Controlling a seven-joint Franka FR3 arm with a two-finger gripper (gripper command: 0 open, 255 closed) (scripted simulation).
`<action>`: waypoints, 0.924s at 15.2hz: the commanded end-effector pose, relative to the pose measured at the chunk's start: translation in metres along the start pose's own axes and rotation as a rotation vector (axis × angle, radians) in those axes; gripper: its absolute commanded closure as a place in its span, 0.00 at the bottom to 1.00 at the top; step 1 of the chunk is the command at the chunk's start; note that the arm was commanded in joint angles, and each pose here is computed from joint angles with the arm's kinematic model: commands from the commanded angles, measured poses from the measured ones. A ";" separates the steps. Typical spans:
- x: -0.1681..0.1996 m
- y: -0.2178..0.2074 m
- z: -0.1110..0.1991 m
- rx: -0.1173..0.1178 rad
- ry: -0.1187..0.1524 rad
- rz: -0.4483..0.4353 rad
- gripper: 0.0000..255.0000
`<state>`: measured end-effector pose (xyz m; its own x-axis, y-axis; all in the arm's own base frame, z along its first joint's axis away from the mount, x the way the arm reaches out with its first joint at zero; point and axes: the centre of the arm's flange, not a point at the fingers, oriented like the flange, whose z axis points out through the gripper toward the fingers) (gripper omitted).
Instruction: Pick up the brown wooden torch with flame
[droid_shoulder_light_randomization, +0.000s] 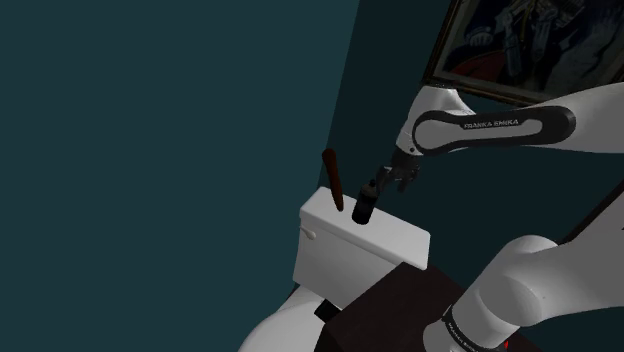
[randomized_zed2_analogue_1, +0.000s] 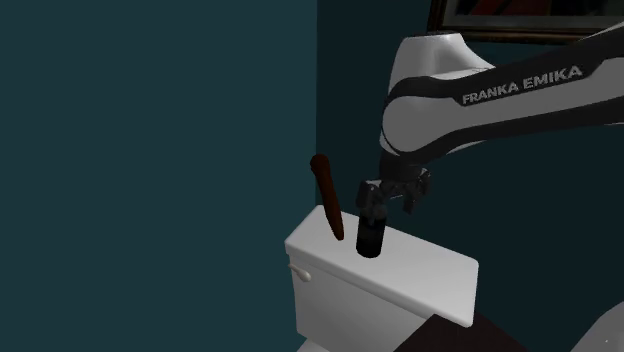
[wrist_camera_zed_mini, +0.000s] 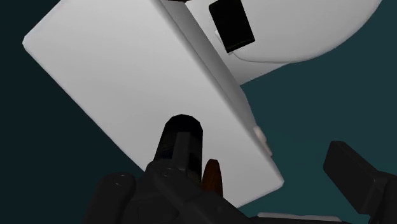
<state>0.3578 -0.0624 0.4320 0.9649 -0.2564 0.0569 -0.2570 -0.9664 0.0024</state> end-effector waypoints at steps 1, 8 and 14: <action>0.017 -0.003 0.020 0.011 0.052 0.016 0.00; 0.069 0.003 0.076 0.045 0.210 0.067 0.00; 0.120 0.008 0.117 0.074 0.346 0.111 0.00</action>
<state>0.4732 -0.1016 0.3421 0.8474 -0.3371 0.4101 -0.3287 -0.9398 -0.0933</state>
